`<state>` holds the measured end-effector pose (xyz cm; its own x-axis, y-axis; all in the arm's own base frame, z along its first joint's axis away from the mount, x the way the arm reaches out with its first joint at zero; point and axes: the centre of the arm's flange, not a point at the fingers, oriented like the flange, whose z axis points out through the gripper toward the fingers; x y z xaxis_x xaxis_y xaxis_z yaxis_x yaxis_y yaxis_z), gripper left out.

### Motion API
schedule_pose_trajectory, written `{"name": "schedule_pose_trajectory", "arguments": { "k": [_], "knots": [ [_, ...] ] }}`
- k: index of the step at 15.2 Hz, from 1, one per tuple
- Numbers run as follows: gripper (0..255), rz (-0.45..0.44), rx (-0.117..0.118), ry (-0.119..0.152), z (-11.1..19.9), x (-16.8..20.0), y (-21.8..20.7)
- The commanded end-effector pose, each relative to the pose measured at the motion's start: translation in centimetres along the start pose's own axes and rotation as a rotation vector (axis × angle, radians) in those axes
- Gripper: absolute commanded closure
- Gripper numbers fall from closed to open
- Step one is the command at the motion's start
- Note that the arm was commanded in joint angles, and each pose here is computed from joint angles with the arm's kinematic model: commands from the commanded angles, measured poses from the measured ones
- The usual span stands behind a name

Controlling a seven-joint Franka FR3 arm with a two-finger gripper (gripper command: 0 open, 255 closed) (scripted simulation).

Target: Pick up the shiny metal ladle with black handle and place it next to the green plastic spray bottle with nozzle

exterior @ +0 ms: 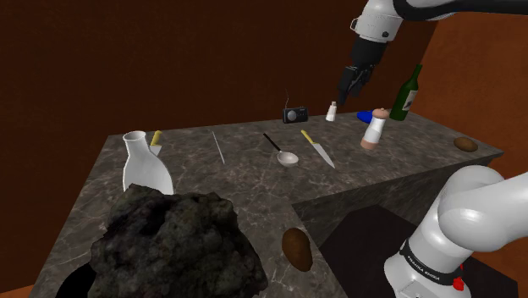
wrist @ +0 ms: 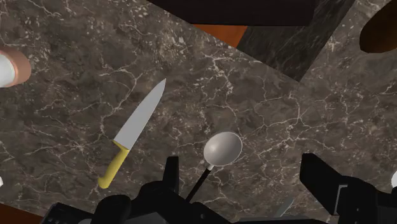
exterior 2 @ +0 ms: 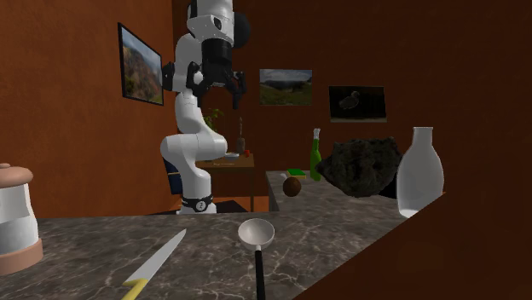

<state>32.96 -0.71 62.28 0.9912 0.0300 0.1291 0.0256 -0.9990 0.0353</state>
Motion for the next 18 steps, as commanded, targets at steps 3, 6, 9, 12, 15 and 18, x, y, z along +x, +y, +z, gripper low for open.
{"name": "schedule_pose_trajectory", "arguments": {
  "k": [3,6,9,12,15,18],
  "knots": [
    [0,0.036,0.005,0.0,2.1,1.6,-0.1],
    [0,0.09,0.013,-0.001,5.2,4.0,-0.1],
    [0,0.144,0.021,-0.001,8.4,6.4,-0.1],
    [0,0.198,0.029,-0.001,11.5,8.8,0.1],
    [0,0.251,0.038,-0.002,14.7,11.2,0.3],
    [0,0.305,0.046,-0.002,17.8,13.6,0.7]
  ]
}}
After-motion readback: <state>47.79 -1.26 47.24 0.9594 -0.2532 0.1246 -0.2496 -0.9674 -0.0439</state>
